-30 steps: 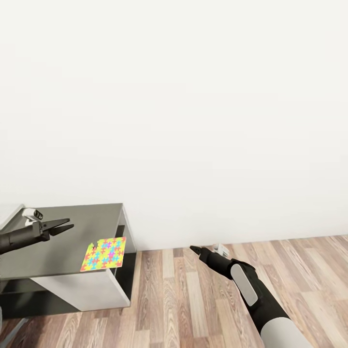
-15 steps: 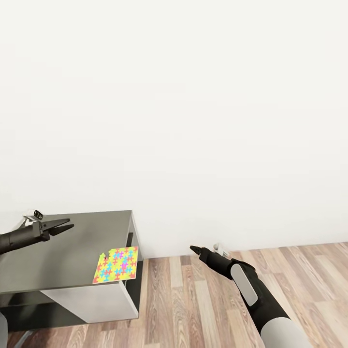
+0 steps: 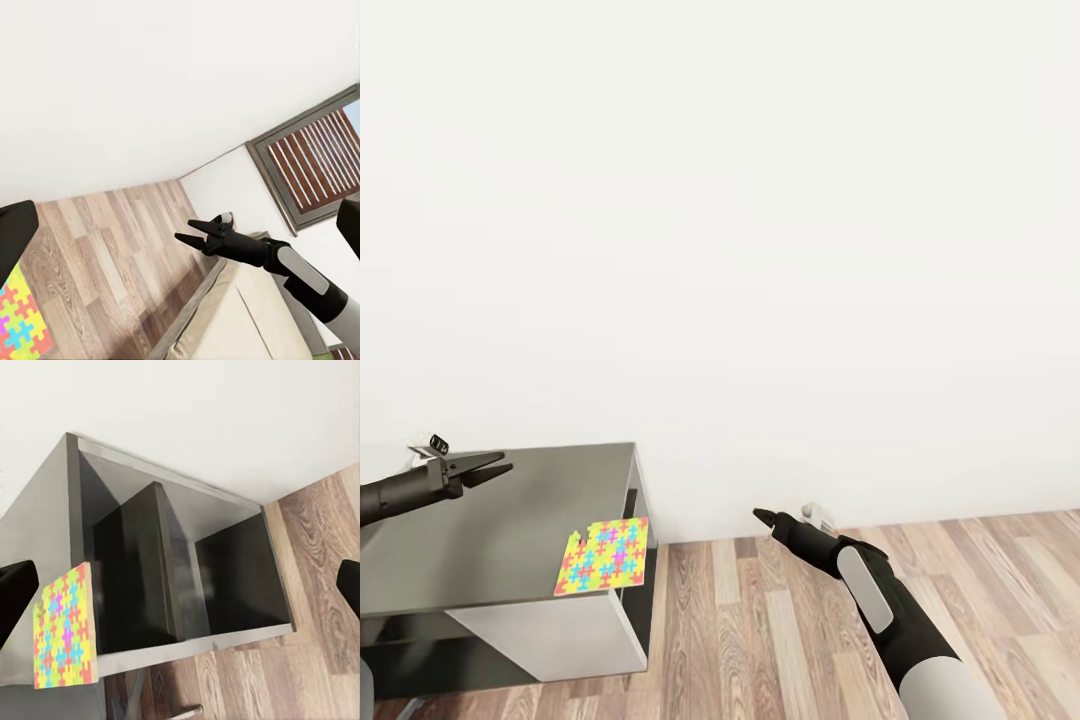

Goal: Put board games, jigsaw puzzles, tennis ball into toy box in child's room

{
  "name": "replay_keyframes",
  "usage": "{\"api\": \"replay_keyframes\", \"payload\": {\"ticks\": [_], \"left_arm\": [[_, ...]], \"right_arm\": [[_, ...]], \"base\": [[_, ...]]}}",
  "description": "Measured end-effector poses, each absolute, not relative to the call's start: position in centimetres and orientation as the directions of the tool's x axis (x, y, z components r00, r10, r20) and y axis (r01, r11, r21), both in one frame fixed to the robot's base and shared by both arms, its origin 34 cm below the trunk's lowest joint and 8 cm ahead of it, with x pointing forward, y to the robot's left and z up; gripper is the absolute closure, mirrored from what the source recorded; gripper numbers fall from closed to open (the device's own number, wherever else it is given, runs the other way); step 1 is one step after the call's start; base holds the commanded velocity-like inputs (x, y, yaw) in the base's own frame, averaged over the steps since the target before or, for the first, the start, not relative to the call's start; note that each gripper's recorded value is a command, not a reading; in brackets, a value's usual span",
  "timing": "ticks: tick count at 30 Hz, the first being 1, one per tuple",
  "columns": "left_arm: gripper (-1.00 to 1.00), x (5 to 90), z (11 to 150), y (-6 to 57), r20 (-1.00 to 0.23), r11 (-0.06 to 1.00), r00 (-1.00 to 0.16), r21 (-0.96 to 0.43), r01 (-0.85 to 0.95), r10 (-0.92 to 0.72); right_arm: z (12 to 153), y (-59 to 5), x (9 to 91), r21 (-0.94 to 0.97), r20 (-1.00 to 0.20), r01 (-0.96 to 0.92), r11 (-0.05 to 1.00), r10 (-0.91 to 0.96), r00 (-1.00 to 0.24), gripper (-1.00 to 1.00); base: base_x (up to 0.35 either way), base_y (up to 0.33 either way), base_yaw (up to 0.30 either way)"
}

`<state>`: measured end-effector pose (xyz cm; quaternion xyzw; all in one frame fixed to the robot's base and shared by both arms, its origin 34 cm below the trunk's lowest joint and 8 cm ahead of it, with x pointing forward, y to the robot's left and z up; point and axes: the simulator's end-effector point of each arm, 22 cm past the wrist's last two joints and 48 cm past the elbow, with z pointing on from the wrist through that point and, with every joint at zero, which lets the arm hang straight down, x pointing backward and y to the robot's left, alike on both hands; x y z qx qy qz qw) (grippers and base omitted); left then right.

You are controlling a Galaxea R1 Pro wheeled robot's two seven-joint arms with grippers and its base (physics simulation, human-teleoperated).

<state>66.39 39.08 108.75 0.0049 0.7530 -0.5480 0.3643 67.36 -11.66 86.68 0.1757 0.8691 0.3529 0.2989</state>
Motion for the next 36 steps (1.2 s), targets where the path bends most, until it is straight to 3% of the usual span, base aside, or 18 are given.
{"api": "replay_keyframes", "payload": {"ticks": [21, 36], "left_arm": [[-1.0, 66.0, 110.8, 39.0, -0.578, 0.393, -0.715, -0.809, 0.438, -0.393], [-1.0, 65.4, 112.5, 39.6, -0.562, 0.378, -0.721, -0.821, 0.428, -0.404]], "right_arm": [[87.7, -11.2, 67.0, 0.736, -0.38, 0.087, 0.672, 0.516, -0.767, -1.0], [89.8, -8.8, 64.4, 0.856, -0.135, 0.164, 0.491, 0.518, -0.845, -1.0]], "base": [[0.0, 0.0, 0.0], [0.0, 0.0, 0.0]]}}
